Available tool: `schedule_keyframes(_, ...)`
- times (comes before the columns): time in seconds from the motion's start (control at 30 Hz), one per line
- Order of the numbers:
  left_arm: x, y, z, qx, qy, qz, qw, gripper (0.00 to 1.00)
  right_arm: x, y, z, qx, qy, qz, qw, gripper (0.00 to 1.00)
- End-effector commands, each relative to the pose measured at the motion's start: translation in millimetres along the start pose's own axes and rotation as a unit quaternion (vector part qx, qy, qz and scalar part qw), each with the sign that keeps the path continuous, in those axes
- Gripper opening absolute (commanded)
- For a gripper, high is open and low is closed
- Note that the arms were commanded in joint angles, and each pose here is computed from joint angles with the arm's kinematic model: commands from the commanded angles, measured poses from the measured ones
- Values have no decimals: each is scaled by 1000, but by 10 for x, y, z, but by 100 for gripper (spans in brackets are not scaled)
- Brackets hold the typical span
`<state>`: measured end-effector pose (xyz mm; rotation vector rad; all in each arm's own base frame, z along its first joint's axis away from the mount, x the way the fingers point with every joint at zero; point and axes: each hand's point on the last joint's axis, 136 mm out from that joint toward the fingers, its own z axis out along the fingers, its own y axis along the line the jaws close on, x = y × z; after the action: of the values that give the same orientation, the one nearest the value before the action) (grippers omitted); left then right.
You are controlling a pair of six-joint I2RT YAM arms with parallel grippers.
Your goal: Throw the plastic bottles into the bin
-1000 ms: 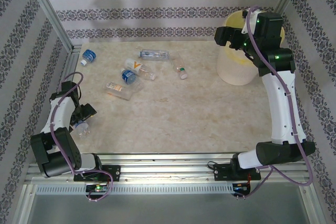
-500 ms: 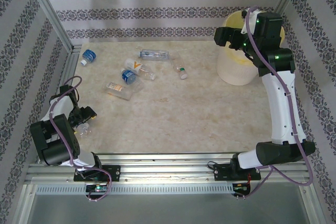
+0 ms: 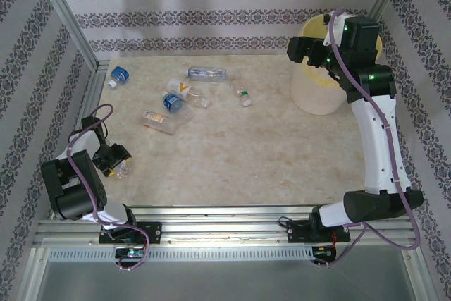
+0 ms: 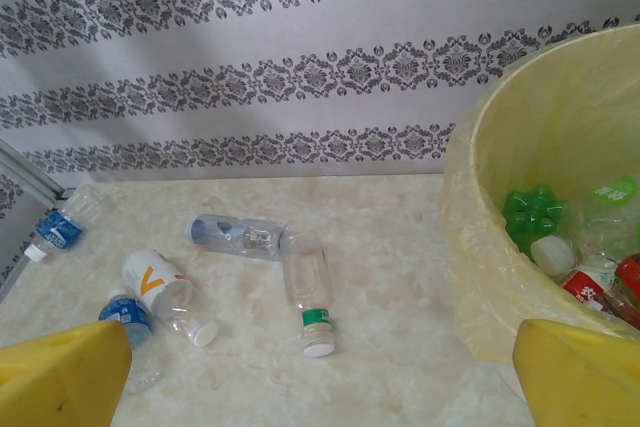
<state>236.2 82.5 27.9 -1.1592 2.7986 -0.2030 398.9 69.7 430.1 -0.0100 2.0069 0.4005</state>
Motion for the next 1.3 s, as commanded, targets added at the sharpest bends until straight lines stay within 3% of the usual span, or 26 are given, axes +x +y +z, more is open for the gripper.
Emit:
schedule_keyframes(0.0,-41,-295,-139,51,-35,54,997,60,-57,108,-43,-17,-11,-1,1000,98)
schedule_keyframes(0.13,-77,-732,-409,102,-77,123,984,58,-56,155,-10,-26,-7,4,1000,98)
schedule_keyframes(0.27,-14,-1351,-809,168,-133,226,950,58,-40,272,33,-51,2,16,999,98)
schedule_keyframes(0.43,295,-2108,-1342,275,-179,335,883,56,46,508,120,-95,29,31,995,97)
schedule_keyframes(0.63,864,-2712,-1881,366,-201,447,791,54,210,849,225,-162,69,55,983,95)
schedule_keyframes(0.83,1345,-3063,-2218,433,-181,496,730,52,542,1237,361,-232,140,88,959,91)
schedule_keyframes(1.1,1763,-3344,-2460,482,-153,527,683,51,938,1764,431,-308,201,83,926,87)
schedule_keyframes(1.27,1871,-3446,-2475,491,-144,534,673,50,963,1975,384,-341,201,77,915,85)
